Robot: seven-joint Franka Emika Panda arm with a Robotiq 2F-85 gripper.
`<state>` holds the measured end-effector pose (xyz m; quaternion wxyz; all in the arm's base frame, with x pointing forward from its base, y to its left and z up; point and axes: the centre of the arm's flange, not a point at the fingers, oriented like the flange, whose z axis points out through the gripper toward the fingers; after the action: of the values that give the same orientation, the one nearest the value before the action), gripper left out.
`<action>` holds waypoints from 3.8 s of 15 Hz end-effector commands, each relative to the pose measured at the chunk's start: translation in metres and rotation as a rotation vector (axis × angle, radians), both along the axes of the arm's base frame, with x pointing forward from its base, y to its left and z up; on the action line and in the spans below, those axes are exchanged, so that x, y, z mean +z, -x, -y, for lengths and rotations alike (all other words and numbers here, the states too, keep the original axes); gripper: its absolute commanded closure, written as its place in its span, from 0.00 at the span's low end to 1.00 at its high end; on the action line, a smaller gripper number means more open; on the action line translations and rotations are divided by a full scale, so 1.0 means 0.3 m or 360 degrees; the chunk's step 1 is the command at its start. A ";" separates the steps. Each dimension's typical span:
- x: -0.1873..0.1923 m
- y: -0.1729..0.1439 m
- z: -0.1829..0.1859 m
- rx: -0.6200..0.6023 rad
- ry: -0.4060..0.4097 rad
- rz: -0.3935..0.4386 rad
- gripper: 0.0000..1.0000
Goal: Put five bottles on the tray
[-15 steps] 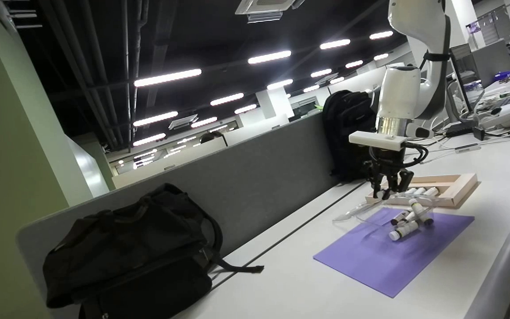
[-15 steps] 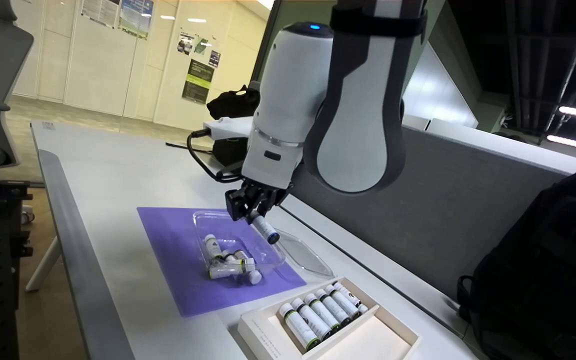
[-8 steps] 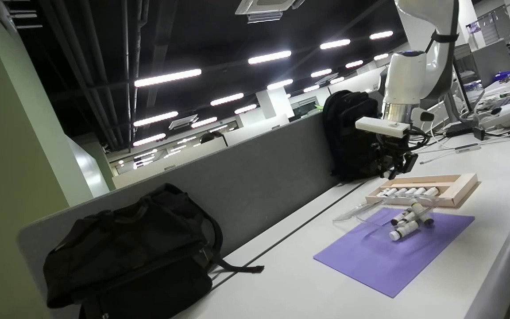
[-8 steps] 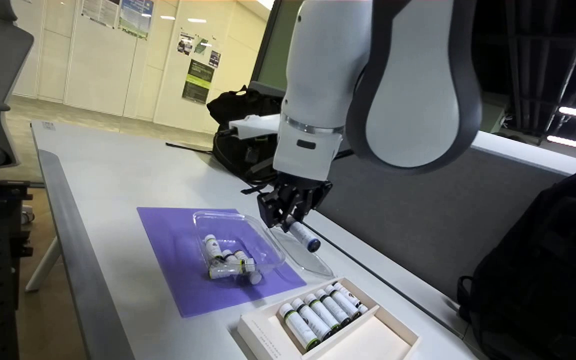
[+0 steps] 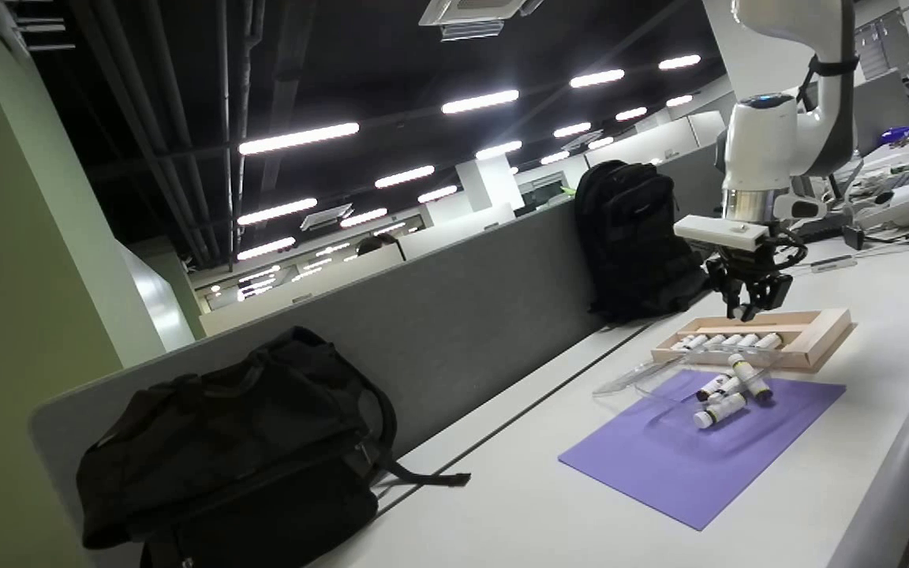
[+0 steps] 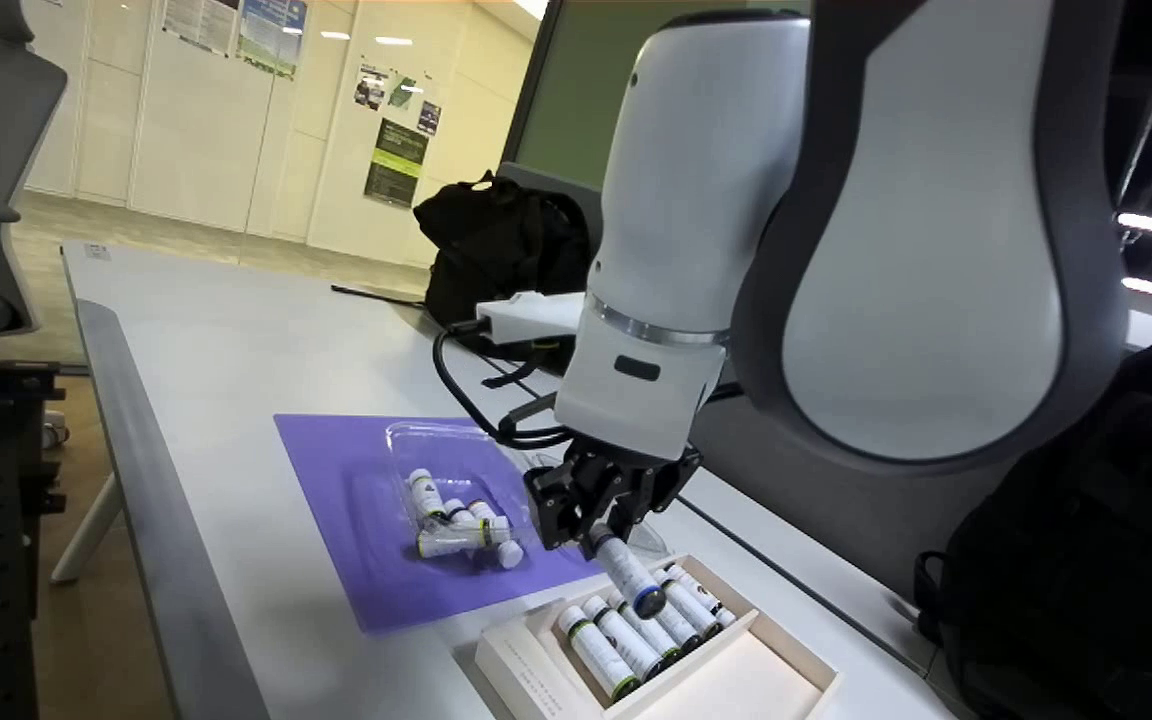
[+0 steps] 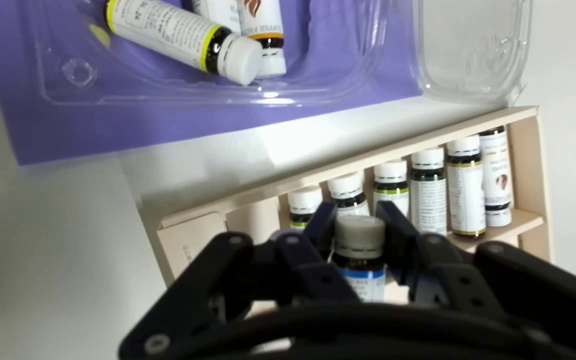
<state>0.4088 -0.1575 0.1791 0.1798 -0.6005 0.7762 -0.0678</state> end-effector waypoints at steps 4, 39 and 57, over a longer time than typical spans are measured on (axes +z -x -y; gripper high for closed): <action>-0.042 -0.062 0.071 -0.0006 -0.0080 -0.0086 0.93; -0.122 -0.001 0.165 0.0149 -0.0129 -0.0055 0.45; 0.027 0.086 0.086 0.0063 -0.0041 0.0082 0.00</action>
<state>0.3829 -0.1833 0.1873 0.2088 -0.6114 0.7601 -0.0698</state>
